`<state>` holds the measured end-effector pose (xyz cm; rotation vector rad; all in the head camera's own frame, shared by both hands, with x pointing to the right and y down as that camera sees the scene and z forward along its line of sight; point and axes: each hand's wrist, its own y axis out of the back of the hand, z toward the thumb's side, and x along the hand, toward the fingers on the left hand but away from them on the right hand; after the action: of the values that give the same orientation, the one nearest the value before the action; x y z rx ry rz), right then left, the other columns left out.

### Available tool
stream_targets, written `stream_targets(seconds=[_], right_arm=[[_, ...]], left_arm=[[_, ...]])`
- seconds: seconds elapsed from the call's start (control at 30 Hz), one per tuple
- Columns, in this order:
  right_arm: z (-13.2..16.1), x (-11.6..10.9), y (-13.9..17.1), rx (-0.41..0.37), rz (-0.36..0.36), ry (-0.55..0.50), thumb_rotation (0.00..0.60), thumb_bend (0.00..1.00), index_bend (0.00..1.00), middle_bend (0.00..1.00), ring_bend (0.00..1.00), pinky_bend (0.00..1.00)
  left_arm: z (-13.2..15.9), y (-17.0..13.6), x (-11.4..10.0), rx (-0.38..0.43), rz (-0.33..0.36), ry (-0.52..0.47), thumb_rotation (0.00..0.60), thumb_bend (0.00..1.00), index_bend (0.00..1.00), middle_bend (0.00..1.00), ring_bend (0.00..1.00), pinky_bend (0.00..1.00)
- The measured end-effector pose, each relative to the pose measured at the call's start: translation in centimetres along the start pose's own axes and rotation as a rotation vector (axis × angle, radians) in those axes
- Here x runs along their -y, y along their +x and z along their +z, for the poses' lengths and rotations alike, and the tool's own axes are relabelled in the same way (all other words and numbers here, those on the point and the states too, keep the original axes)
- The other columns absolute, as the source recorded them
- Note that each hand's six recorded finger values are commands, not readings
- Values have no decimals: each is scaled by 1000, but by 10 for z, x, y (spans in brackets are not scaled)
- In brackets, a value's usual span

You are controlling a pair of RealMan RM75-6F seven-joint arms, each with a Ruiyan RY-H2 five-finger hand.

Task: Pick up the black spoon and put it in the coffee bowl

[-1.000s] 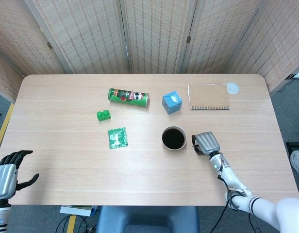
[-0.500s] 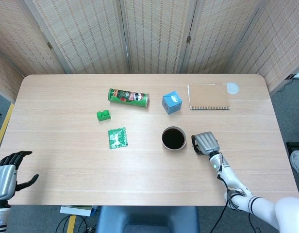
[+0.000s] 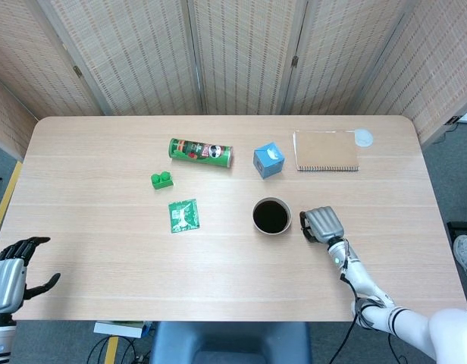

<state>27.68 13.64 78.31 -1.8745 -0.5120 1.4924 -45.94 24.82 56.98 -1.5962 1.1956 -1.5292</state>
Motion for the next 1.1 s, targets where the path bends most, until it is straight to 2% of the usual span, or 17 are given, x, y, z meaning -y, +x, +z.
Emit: stream_targets(seconds=[0.43,0.73,0.9,1.1], right_arm=[[-13,-11,8,12,-37,-28,600,412,605,876,1000,1000],[-16,-34,23,-12,-98,-69,600,412,609,879,1000,1000],[-13,-61,39,-49,-160,-154,600,411,616,881,1000,1000],[1,-92,56,-118,-219,-348,600,411,621,882,1000,1000]], left_arm=[[2,1,0,5,1,1,600,231,278,293,248,269],[4,2,-2,9,4,4,600,231,278,293,248,269],[4,2,-3,10,5,6,600,231,278,293,249,269],[8,3,-4,21,9,5,600,231,277,293,248,269]])
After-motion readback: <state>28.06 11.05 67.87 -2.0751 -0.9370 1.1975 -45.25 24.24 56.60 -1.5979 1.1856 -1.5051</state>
